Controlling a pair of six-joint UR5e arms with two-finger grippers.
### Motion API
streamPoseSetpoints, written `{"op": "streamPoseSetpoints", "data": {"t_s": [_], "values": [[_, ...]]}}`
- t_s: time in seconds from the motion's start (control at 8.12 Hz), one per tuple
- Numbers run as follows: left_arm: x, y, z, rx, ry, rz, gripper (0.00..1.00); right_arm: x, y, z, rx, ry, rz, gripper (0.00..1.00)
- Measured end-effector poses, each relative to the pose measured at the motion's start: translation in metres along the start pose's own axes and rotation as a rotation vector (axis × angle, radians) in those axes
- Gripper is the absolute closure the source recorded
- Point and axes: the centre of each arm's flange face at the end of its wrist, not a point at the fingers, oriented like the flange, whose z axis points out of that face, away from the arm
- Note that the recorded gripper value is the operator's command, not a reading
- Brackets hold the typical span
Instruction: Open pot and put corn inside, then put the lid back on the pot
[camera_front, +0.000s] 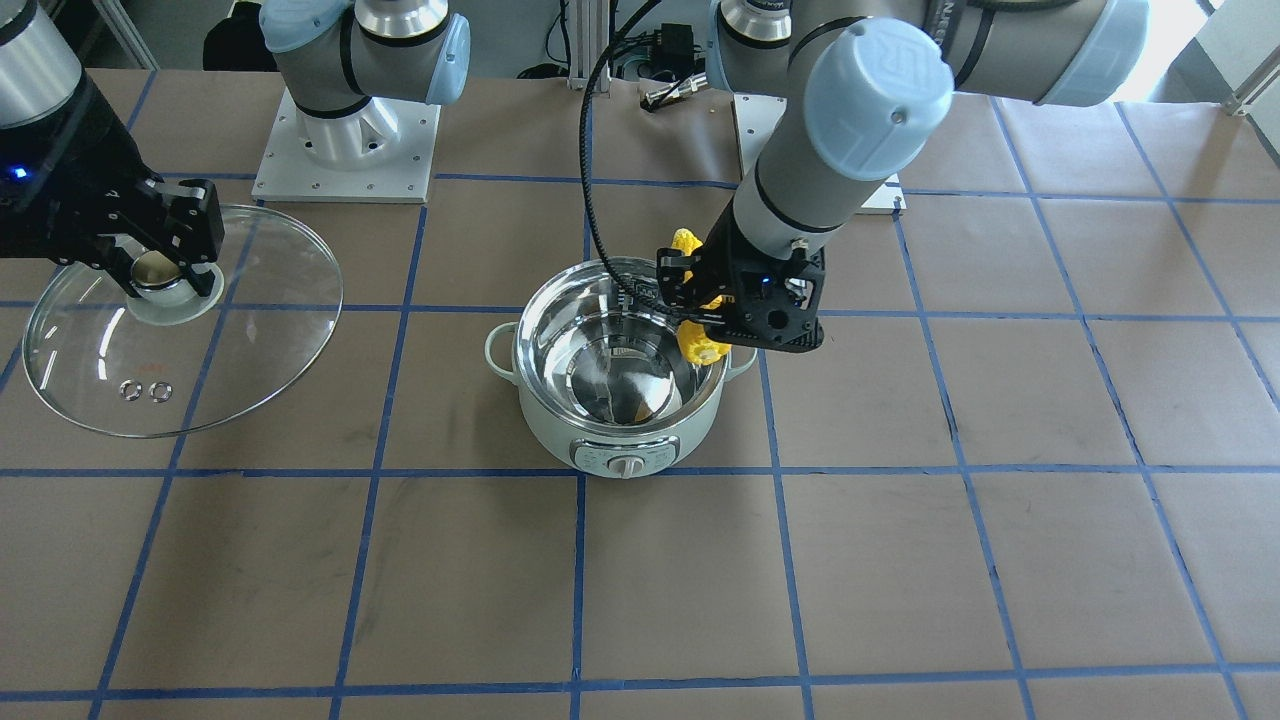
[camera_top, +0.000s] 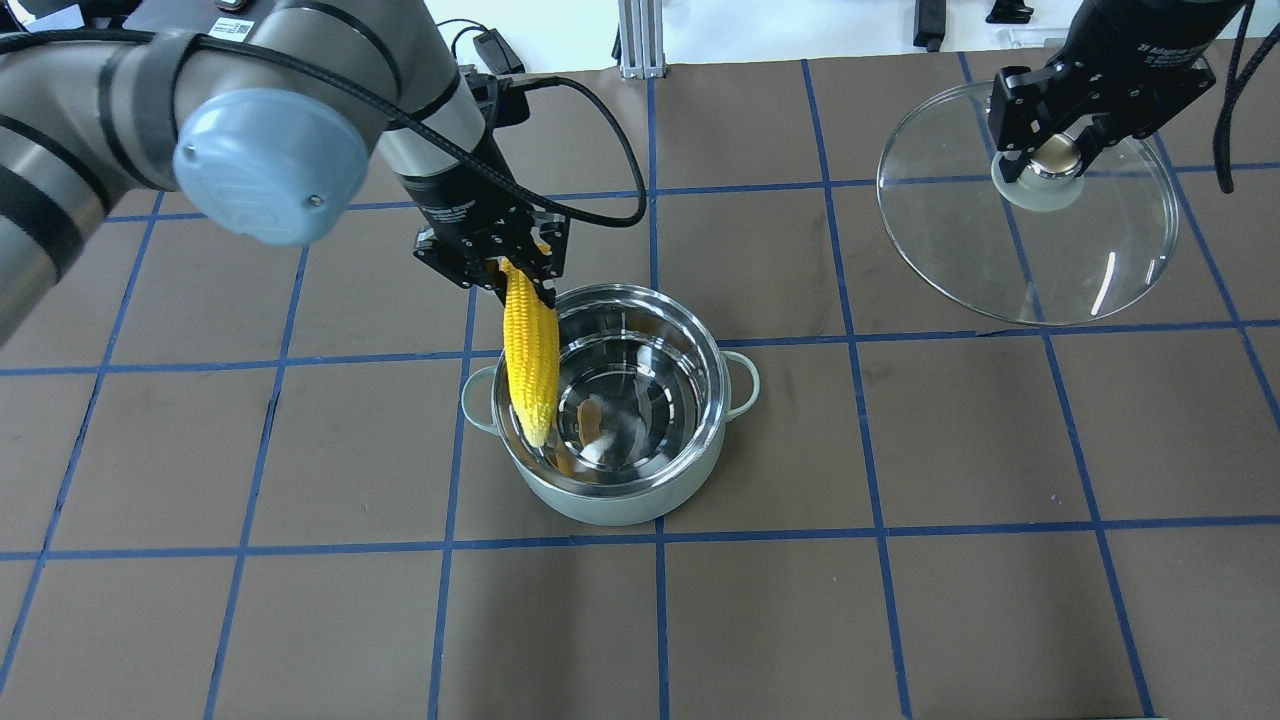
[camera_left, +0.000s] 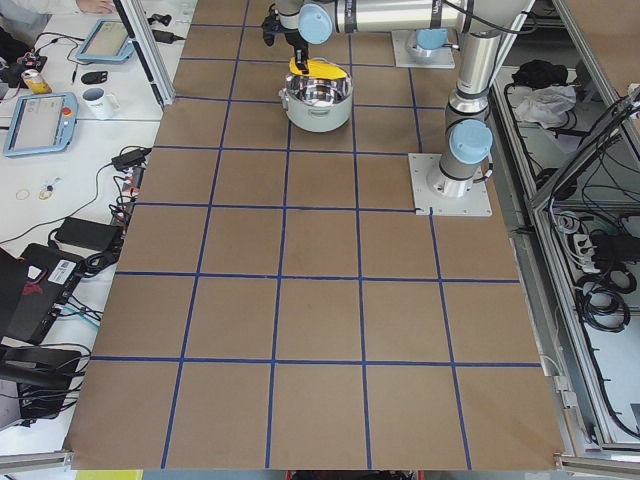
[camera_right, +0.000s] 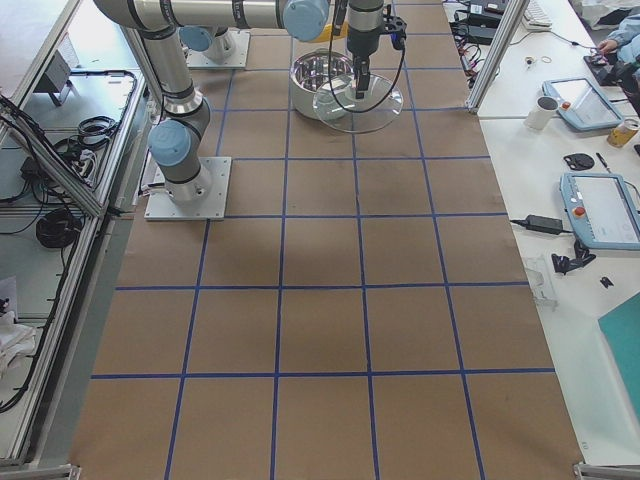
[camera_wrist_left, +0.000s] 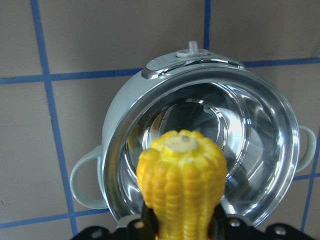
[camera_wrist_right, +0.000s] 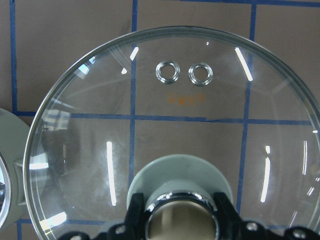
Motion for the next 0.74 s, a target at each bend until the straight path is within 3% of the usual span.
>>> {"op": "streamPoseSetpoints", "data": {"t_s": [0.49, 0.74], "values": [[0.033, -0.008, 0.074, -0.062, -0.020, 0.045, 1.00, 0.000, 0.000, 0.000, 0.000, -0.002, 0.000, 1.00], [0.033, -0.014, 0.103, -0.055, -0.019, 0.022, 1.00, 0.000, 0.000, 0.000, 0.000, -0.003, 0.000, 1.00]]}}
